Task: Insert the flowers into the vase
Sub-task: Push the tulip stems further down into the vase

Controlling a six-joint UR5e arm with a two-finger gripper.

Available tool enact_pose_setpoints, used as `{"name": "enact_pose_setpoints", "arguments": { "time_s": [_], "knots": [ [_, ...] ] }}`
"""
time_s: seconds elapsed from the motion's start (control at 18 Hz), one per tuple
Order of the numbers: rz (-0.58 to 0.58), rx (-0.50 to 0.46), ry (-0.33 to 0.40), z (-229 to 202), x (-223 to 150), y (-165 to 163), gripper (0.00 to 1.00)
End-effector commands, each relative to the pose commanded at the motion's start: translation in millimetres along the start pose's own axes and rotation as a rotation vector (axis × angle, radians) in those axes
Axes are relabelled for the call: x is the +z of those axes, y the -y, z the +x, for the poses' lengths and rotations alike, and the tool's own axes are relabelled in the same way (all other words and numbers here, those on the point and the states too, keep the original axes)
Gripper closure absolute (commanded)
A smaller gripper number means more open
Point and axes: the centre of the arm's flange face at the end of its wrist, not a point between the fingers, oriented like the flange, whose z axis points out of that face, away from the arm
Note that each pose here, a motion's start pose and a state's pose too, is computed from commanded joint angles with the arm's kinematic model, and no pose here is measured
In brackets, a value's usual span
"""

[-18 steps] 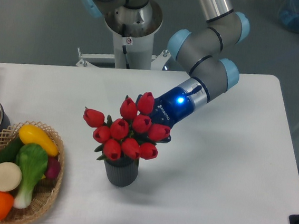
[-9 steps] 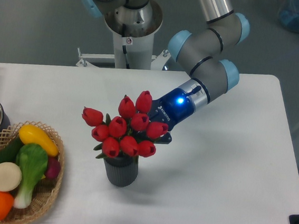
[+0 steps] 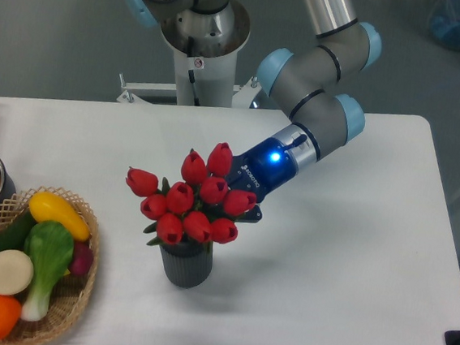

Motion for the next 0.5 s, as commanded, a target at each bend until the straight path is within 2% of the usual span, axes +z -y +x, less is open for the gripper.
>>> {"name": "enact_pose_setpoints", "arguments": {
  "time_s": [0.5],
  "knots": [
    [-0.001,-0.011,-0.005,-3.4,3.0,-12.3,0.81]
  ]
}}
